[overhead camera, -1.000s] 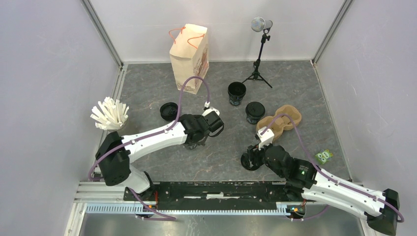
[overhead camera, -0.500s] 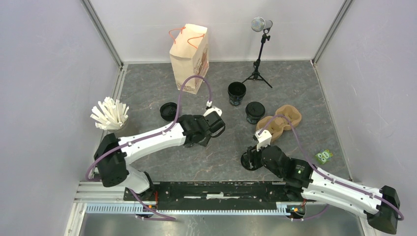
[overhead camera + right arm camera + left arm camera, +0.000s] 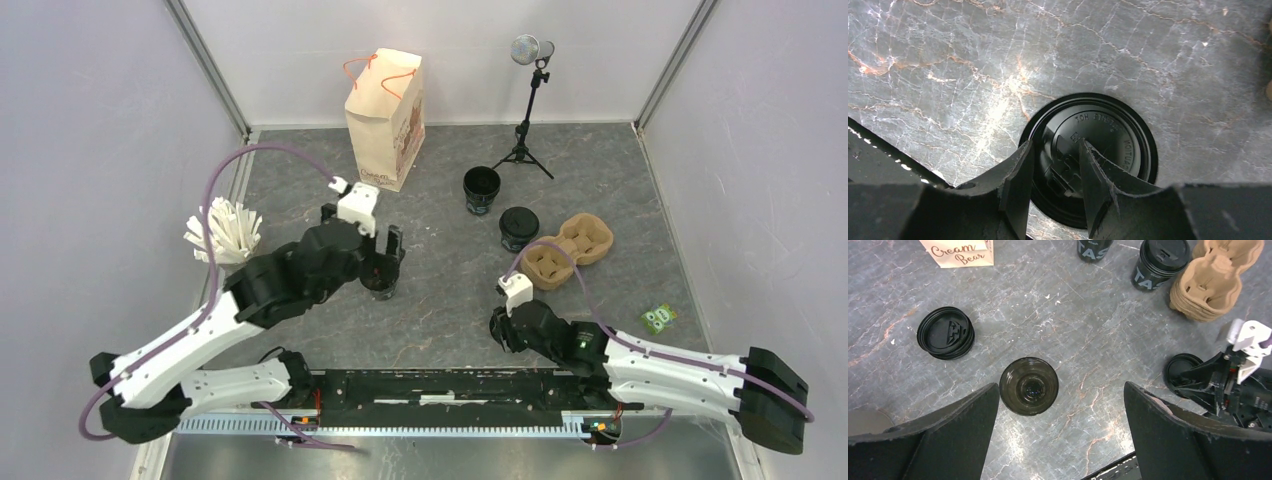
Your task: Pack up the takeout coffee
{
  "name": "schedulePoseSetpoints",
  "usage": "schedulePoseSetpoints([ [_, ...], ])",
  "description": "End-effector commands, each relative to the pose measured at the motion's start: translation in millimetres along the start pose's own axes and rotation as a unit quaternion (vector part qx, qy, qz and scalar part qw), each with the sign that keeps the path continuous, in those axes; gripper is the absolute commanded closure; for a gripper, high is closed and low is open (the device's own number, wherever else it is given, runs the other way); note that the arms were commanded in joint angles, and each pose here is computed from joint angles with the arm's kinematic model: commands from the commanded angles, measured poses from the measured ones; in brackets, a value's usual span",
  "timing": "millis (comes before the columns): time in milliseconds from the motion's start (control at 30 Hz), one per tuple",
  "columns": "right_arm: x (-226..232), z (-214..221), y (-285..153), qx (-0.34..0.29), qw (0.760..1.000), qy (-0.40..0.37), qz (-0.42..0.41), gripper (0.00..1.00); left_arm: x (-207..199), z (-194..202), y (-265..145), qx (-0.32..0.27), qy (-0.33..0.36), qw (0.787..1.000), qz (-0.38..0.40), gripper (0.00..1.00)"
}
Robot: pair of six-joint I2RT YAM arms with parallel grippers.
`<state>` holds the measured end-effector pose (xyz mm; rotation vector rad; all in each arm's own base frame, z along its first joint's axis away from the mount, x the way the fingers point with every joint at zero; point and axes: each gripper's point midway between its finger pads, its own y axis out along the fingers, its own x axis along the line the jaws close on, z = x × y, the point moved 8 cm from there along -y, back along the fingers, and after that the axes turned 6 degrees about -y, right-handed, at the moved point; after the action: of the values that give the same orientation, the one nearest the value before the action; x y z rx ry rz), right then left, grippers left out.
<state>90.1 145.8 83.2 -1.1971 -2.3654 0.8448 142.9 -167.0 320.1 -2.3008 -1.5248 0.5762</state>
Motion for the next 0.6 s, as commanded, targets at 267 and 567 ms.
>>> schedulePoseSetpoints([
  [267,26,-33,-7,-0.021,1.000,-0.003,-0.010,0.56,29,49,-7,-0.007,0.031,0.999,0.023,0.00],
  [567,31,-25,2,0.011,0.999,-0.036,0.018,0.60,37,67,-10,-0.026,0.035,0.998,0.052,0.00],
])
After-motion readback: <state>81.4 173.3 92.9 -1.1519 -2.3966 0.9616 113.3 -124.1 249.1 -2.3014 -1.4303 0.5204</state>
